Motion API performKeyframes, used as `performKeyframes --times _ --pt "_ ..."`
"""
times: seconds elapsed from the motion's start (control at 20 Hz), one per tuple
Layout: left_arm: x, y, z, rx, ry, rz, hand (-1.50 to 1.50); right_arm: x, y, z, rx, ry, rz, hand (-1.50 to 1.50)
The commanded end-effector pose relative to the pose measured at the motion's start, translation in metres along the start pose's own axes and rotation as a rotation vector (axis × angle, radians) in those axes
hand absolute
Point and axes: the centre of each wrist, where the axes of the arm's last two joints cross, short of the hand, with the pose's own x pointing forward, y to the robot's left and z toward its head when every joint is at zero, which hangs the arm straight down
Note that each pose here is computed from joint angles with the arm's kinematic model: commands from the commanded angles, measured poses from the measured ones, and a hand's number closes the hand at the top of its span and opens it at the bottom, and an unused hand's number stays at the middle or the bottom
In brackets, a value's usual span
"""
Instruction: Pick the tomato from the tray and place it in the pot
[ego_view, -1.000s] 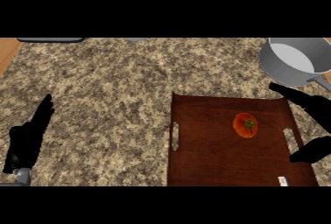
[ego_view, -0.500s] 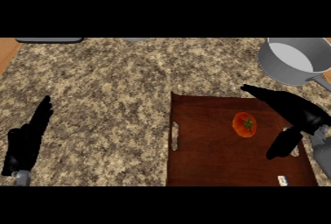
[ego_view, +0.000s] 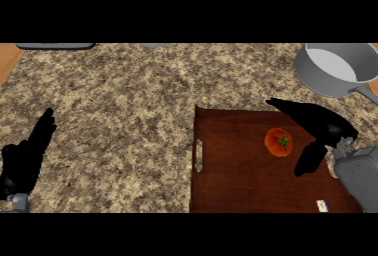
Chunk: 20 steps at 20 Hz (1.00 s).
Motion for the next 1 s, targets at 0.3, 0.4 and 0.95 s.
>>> performKeyframes --times 0.3,0.4,0.95 --pt "-0.005 -0.012 0.007 -0.017 -0.009 0.012 0.0 -0.001 0.029 -0.031 0.035 0.047 0.037 -1.5" --pt "0.001 0.0 0.003 0.005 -0.001 -0.003 0.0 0.007 0.025 -0.026 0.036 0.06 0.033 -1.5" --pt "0.023 0.0 -0.006 0.0 -0.012 0.007 0.0 -0.002 0.045 -0.05 0.055 0.065 0.02 -1.5"
